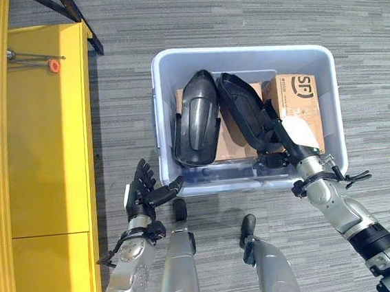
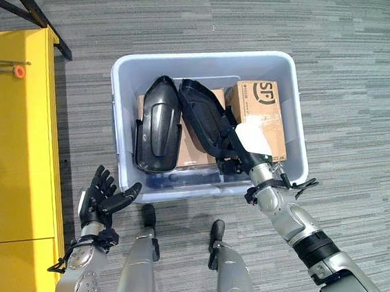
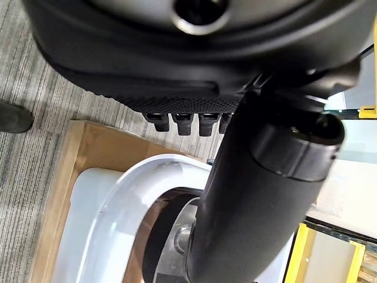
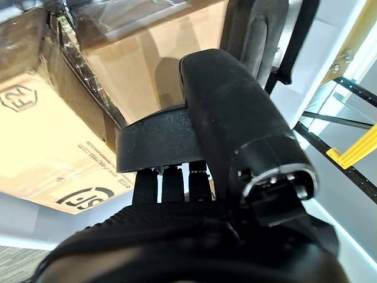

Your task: Move parts from the plastic box to the shelf.

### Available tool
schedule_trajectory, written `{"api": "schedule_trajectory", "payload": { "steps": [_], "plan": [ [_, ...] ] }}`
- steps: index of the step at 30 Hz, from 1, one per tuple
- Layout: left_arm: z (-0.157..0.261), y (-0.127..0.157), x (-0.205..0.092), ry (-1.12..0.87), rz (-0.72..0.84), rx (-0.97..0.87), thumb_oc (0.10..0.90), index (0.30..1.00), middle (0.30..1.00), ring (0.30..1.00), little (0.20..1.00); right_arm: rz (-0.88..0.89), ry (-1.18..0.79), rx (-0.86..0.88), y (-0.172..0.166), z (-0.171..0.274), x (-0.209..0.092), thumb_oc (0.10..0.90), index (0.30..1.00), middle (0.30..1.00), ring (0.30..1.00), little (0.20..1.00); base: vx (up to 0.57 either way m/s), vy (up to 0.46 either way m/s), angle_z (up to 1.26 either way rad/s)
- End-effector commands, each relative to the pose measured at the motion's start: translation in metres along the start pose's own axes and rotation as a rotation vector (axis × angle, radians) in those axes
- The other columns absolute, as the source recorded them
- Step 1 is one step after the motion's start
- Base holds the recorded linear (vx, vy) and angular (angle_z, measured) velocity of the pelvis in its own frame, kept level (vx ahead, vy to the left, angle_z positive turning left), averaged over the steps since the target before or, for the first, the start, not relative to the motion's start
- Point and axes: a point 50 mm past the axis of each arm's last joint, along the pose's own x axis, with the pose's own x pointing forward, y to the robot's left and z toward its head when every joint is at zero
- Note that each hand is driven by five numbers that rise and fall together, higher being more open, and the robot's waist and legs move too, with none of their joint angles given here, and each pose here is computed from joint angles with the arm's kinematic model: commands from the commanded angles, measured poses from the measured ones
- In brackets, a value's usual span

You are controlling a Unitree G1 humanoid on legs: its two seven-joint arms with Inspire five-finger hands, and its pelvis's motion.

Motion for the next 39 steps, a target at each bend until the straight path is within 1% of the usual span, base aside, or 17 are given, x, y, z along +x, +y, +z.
{"api": "schedule_trajectory", "payload": {
  "steps": [1, 6, 10, 16, 19, 22, 34, 38, 39],
  "plan": [
    [0.015, -0.002, -0.007, -0.106, -0.065, 0.023, 0.9, 1.0, 1.0, 1.0, 1.0, -0.114, -0.168, -0.065, -0.039, 0.021, 0.003, 0.4, 0.3, 0.3, 0.3, 0.3, 0.07, 0.007, -0.11],
    [0.01, 0.007, -0.012, -0.083, -0.051, 0.026, 0.9, 1.0, 1.0, 1.0, 1.0, -0.144, -0.251, -0.092, -0.053, 0.035, 0.004, 0.4, 0.3, 0.3, 0.3, 0.3, 0.07, -0.028, -0.01],
    [0.005, 0.015, -0.017, -0.06, -0.042, 0.032, 0.9, 1.0, 1.0, 1.0, 1.0, -0.201, -0.363, -0.143, -0.076, 0.058, 0.011, 0.4, 0.3, 0.3, 0.3, 0.3, 0.09, -0.057, -0.09],
    [-0.005, 0.017, -0.022, -0.006, -0.058, 0.011, 0.9, 1.0, 1.0, 1.0, 1.0, -0.221, -0.449, -0.197, -0.095, 0.078, 0.02, 0.4, 0.3, 0.3, 0.3, 0.3, 0.1, -0.05, -0.09],
    [-0.013, 0.014, -0.024, 0.038, -0.063, -0.049, 0.9, 1.0, 1.0, 1.0, 1.0, -0.228, -0.478, -0.207, -0.1, 0.087, 0.025, 0.4, 0.3, 0.3, 0.3, 0.3, 0.06, -0.04, -0.03],
    [-0.013, 0.014, -0.025, 0.04, -0.066, -0.044, 0.9, 1.0, 1.0, 1.0, 1.0, -0.241, -0.504, -0.239, -0.108, 0.095, 0.03, 0.4, 0.3, 0.3, 0.3, 0.3, 0.07, -0.034, -0.01],
    [-0.016, 0.019, -0.027, 0.054, -0.033, -0.057, 0.9, 1.0, 1.0, 1.0, 1.0, -0.259, -0.596, -0.288, -0.12, 0.127, 0.047, 0.4, 0.3, 0.3, 0.3, 0.3, 0.02, -0.022, 0.0],
    [-0.013, 0.023, -0.03, 0.042, -0.018, -0.073, 0.9, 1.0, 1.0, 1.0, 1.0, -0.255, -0.624, -0.294, -0.12, 0.144, 0.059, 0.4, 0.3, 0.3, 0.3, 0.3, -0.03, -0.069, -0.04],
    [-0.013, 0.027, -0.032, 0.04, 0.005, -0.088, 0.9, 1.0, 1.0, 1.0, 1.0, -0.25, -0.629, -0.307, -0.119, 0.152, 0.067, 0.4, 0.3, 0.3, 0.3, 0.3, -0.05, -0.092, -0.03]
  ]
}}
